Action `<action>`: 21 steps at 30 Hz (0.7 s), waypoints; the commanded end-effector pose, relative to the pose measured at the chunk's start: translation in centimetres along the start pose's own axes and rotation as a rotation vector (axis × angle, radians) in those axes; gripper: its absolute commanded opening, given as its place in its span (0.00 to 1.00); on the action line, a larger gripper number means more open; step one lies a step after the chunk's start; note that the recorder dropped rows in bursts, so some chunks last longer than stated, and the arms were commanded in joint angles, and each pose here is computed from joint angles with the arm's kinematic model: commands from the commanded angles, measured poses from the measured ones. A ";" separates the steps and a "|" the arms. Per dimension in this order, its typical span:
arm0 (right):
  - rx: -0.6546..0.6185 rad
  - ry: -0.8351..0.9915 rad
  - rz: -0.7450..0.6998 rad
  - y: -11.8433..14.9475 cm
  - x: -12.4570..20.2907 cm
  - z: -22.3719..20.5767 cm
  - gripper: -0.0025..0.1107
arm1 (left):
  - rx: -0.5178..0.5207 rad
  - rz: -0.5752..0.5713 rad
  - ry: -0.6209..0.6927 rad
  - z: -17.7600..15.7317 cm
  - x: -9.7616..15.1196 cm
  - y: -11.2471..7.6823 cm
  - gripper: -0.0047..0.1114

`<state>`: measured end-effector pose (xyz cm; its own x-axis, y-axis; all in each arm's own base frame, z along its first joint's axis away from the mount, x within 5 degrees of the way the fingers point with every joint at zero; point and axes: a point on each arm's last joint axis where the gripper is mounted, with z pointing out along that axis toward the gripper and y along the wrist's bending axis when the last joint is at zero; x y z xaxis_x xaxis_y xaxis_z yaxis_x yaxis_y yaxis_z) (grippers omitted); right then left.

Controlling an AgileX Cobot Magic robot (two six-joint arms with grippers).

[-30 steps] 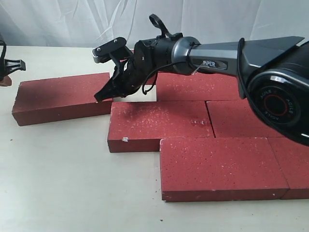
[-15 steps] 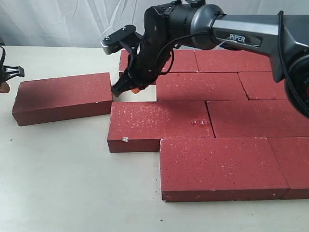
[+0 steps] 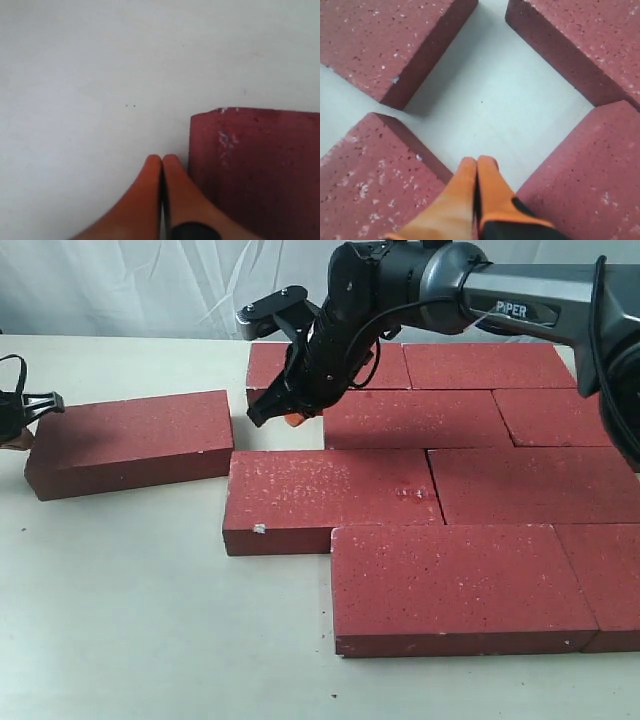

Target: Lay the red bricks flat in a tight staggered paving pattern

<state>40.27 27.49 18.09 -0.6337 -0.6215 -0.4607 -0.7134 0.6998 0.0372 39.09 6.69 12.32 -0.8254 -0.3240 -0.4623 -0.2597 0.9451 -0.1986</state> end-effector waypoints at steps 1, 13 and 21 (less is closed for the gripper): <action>-0.005 -0.038 0.023 -0.2 0.0 1.8 0.01 | 0.008 0.051 -0.038 0.5 0.1 -1.7 0.04; -0.042 -0.133 0.069 0.9 -0.3 4.5 0.01 | 0.003 0.091 -0.116 1.8 -0.8 -3.2 0.04; -0.051 -0.126 0.007 2.2 0.0 6.3 0.01 | -0.001 0.097 -0.127 1.7 -0.9 -3.1 0.04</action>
<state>40.44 31.14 12.48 -0.6160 -0.5616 -0.5524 -0.7167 0.6906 0.0971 41.27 4.13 11.77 -0.7832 -0.2417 -0.5729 -0.1891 0.9703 -0.1509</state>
